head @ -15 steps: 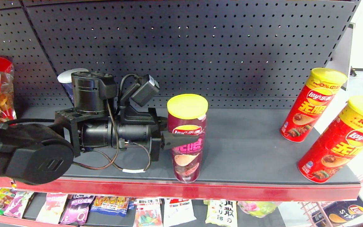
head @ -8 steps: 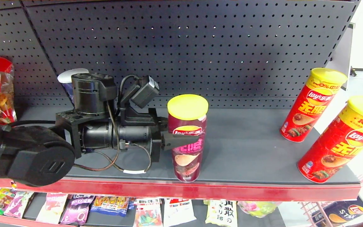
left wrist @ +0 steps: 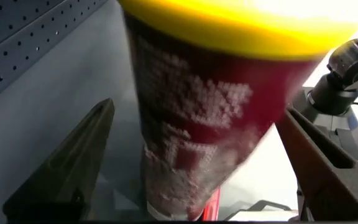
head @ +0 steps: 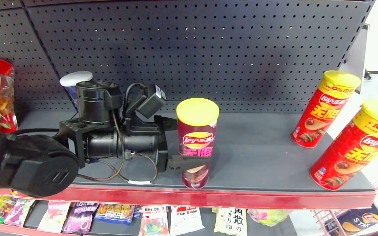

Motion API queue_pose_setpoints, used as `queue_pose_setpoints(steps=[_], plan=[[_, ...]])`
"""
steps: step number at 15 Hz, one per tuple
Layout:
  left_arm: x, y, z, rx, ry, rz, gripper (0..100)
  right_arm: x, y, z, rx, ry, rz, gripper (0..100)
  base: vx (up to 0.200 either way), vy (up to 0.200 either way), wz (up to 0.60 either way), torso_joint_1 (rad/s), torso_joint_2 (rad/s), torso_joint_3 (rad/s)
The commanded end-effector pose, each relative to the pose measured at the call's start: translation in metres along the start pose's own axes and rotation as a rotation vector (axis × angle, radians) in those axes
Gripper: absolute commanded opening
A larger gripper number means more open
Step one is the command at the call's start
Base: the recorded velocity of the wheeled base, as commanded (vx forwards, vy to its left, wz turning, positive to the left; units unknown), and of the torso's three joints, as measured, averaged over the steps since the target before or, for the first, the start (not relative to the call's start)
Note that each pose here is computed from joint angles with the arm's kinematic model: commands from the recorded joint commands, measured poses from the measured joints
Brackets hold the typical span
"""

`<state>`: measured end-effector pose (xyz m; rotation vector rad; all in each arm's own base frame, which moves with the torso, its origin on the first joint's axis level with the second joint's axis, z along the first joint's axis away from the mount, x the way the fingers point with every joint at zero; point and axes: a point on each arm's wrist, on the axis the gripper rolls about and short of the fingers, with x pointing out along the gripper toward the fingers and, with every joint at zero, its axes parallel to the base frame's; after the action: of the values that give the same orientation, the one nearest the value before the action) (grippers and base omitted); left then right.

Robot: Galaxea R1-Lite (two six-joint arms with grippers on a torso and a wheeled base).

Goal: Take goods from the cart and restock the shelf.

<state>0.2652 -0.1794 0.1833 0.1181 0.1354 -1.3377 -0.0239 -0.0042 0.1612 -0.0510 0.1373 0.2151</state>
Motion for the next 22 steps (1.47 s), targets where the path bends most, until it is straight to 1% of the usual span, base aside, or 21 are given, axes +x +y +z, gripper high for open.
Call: queue_pose_setpoints(steps=[1, 3, 4, 6, 8, 9, 10, 11, 12, 13, 17, 19, 22], plan=[[-0.017, 0.0, 0.002, -0.001, -0.004, 0.054, 100, 0.006, 0.0, 0.012, -0.001, 0.022, 0.04, 0, 0.0, 0.0, 0.0, 0.0, 0.0, 0.0], [-0.035, -0.001, 0.0, -0.014, 0.0, 0.097, 100, 0.015, 0.0, 0.028, -0.001, 0.051, 0.088, 0, 0.0, 0.0, 0.0, 0.0, 0.0, 0.0], [-0.05, -0.006, 0.001, -0.018, -0.002, 0.126, 100, 0.027, 0.001, 0.046, -0.003, 0.087, 0.146, 0, 0.0, 0.0, 0.0, 0.0, 0.0, 0.0], [-0.066, -0.02, -0.002, -0.021, 0.004, 0.165, 100, 0.05, 0.002, 0.073, -0.008, 0.132, 0.235, 0, 0.0, 0.0, 0.0, 0.0, 0.0, 0.0], [-0.078, -0.034, -0.01, -0.03, 0.029, 0.237, 100, 0.074, 0.008, 0.096, -0.024, 0.168, 0.312, 0, 0.0, 0.0, 0.0, 0.0, 0.0, 0.0], [-0.083, -0.039, -0.012, -0.033, 0.036, 0.257, 100, 0.082, 0.011, 0.103, -0.032, 0.178, 0.344, 0, 0.0, 0.0, 0.0, 0.0, 0.0, 0.0], [-0.089, -0.049, -0.019, -0.046, 0.058, 0.278, 100, 0.095, 0.018, 0.113, -0.045, 0.193, 0.395, 0, 0.0, 0.0, 0.0, 0.0, 0.0, 0.0], [-0.092, -0.053, -0.021, -0.052, 0.067, 0.289, 100, 0.102, 0.021, 0.119, -0.05, 0.195, 0.413, 0, 0.0, 0.0, 0.0, 0.0, 0.0, 0.0], [-0.096, -0.058, -0.024, -0.066, 0.09, 0.317, 100, 0.112, 0.026, 0.125, -0.057, 0.205, 0.437, 0, 0.0, 0.0, 0.0, 0.0, 0.0, 0.0], [-0.099, -0.062, -0.025, -0.071, 0.101, 0.332, 100, 0.121, 0.031, 0.131, -0.062, 0.21, 0.457, 0, 0.0, 0.0, 0.0, 0.0, 0.0, 0.0], [-0.1, -0.063, -0.024, -0.068, 0.096, 0.335, 100, 0.141, 0.043, 0.144, -0.075, 0.224, 0.492, 0, 0.0, 0.0, 0.0, 0.0, 0.0, 0.0], [-0.1, -0.064, -0.024, -0.067, 0.095, 0.329, 100, 0.156, 0.052, 0.152, -0.093, 0.228, 0.518, 0, 0.0, 0.0, 0.0, 0.0, 0.0, 0.0], [-0.099, -0.064, -0.024, -0.069, 0.097, 0.33, 100, 0.175, 0.06, 0.157, -0.103, 0.203, 0.522, 0, 0.0, 0.0, 0.0, 0.0, 0.0, 0.0]])
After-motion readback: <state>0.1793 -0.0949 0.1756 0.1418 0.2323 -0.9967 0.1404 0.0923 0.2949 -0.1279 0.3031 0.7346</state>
